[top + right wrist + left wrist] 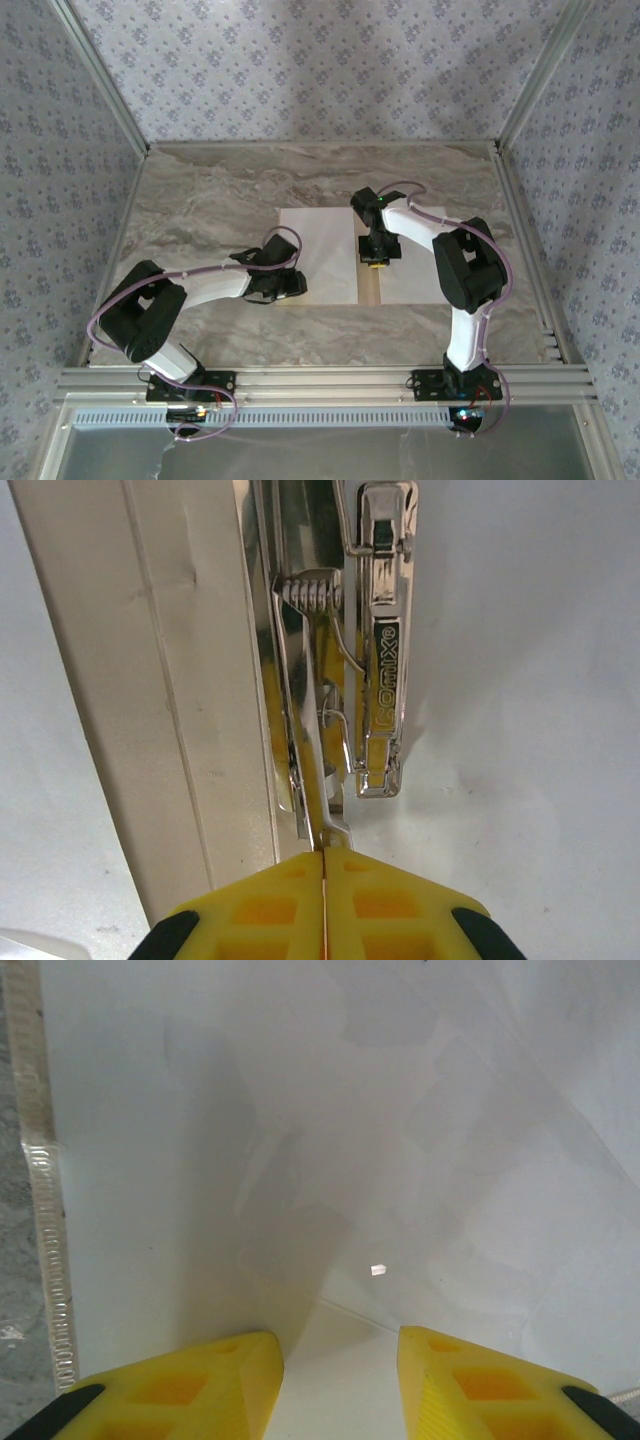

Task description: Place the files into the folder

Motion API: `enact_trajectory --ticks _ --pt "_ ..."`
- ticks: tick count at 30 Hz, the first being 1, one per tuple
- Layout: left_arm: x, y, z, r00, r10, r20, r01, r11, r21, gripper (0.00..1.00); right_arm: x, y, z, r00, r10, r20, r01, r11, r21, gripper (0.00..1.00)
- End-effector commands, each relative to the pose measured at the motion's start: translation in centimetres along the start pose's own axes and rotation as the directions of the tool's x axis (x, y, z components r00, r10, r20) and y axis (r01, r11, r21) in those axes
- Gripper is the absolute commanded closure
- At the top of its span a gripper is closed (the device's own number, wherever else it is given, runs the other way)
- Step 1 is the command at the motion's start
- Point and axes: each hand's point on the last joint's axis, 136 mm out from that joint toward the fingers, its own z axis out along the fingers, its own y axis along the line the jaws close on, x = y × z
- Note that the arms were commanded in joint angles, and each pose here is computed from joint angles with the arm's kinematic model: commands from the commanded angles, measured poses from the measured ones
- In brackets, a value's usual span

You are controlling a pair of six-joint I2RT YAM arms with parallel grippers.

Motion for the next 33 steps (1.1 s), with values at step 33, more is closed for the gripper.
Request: enact_trajectory --ticks 33 --pt "5.8 7.4 1.3 0.984 -0.044 -0.175 -0.001 0.969 -0.248 0.6 1.7 0.3 2.5 0.994 0.035 -0.104 -0.041 0.998 -0.054 0.91"
